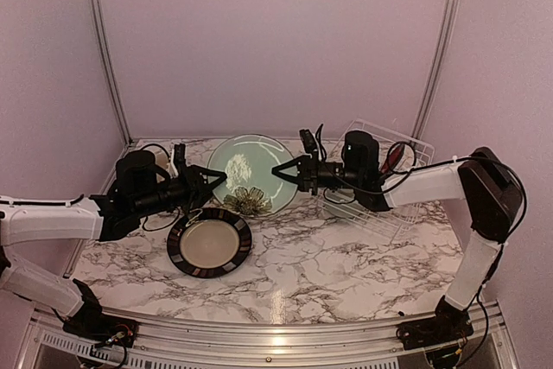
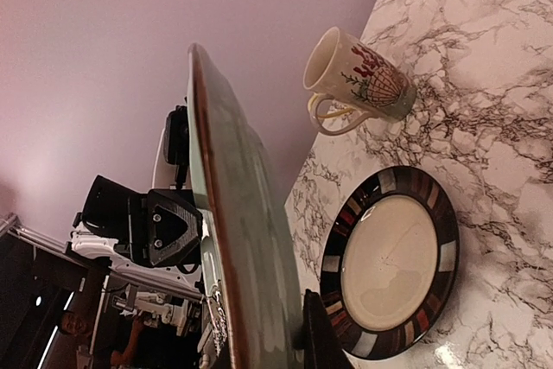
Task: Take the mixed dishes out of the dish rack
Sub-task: Pass from the right arm to the left, then place the plate on the plate.
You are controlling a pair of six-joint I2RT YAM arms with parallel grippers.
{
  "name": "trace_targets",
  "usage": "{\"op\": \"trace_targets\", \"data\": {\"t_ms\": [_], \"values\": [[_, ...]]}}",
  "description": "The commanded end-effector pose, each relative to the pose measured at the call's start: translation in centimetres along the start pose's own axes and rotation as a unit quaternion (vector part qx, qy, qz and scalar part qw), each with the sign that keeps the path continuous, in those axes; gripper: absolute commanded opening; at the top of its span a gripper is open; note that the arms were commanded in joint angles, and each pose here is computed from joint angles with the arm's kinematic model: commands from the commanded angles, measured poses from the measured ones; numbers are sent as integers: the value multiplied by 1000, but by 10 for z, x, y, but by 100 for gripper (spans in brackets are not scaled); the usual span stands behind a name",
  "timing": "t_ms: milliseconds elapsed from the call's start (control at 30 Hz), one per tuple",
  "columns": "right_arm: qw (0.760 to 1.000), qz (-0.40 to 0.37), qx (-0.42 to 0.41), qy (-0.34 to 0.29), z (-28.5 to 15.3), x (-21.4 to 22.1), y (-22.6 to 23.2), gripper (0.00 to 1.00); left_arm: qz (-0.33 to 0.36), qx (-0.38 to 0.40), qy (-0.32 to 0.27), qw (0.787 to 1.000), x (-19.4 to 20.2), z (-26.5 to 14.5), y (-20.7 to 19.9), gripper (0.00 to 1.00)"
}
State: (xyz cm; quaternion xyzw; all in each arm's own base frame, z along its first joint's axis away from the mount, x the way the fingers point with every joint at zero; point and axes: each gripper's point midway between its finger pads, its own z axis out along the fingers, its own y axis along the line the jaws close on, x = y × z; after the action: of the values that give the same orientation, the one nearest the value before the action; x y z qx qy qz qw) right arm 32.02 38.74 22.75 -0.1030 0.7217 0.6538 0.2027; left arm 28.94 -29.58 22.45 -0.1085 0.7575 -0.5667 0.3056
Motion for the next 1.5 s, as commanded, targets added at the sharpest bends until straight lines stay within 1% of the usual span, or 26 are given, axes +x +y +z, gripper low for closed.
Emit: {"op": "trace_targets", "data": {"t_ms": [0, 67, 167, 267, 333, 467, 500, 567, 600, 667, 733, 833, 1000, 1133, 1467], "values": [[996, -54, -66, -16, 6, -12, 47, 0, 18, -28, -8, 999, -3, -6, 6, 28], [996, -54, -68, -11, 9, -10, 47, 0, 20, -31, -5, 999, -2, -5, 7, 25], [996, -53, -72, -5, 13, -6, 47, 0, 24, -37, 1, 999, 1, -6, 11, 15], [996, -54, -72, -3, 14, -4, 46, 0, 26, -46, 2, 999, 2, -7, 16, 0], [996, -58, -67, -1, 14, -3, 43, 7, 28, -49, 4, 998, 4, -10, 20, 0], [997, -68, -36, 1, 15, -1, 29, 45, 35, -56, 8, 998, 3, -24, 24, 0], [997, -71, -23, -1, 14, -2, 25, 57, 35, -60, 9, 998, 2, -30, 27, 0], [997, -79, 16, -6, 11, -5, 12, 76, 31, -68, 8, 997, 0, -42, 36, 0], [996, -84, 37, -12, 8, -8, 5, 84, 28, -70, 5, 997, -1, -49, 39, 0], [993, -88, 76, -19, -1, -13, -8, 94, 9, -79, 9, 997, 0, -64, 57, 0], [990, -96, 98, -34, -14, -24, -13, 97, -3, -94, 14, 995, 2, -74, 72, 0], [986, -104, 122, -54, -34, -39, -18, 98, -14, -132, 22, 991, 8, -87, 96, 0], [975, -139, 153, -76, -55, -57, -10, 98, -59, -145, 16, 987, 12, -93, 121, 0], [969, -162, 161, -88, -62, -62, 2, 98, -76, -139, 4, 987, 7, -90, 125, 0], [964, -181, 166, -101, -70, -66, 15, 97, -91, -175, -1, 980, 6, -84, 148, 0]]}}
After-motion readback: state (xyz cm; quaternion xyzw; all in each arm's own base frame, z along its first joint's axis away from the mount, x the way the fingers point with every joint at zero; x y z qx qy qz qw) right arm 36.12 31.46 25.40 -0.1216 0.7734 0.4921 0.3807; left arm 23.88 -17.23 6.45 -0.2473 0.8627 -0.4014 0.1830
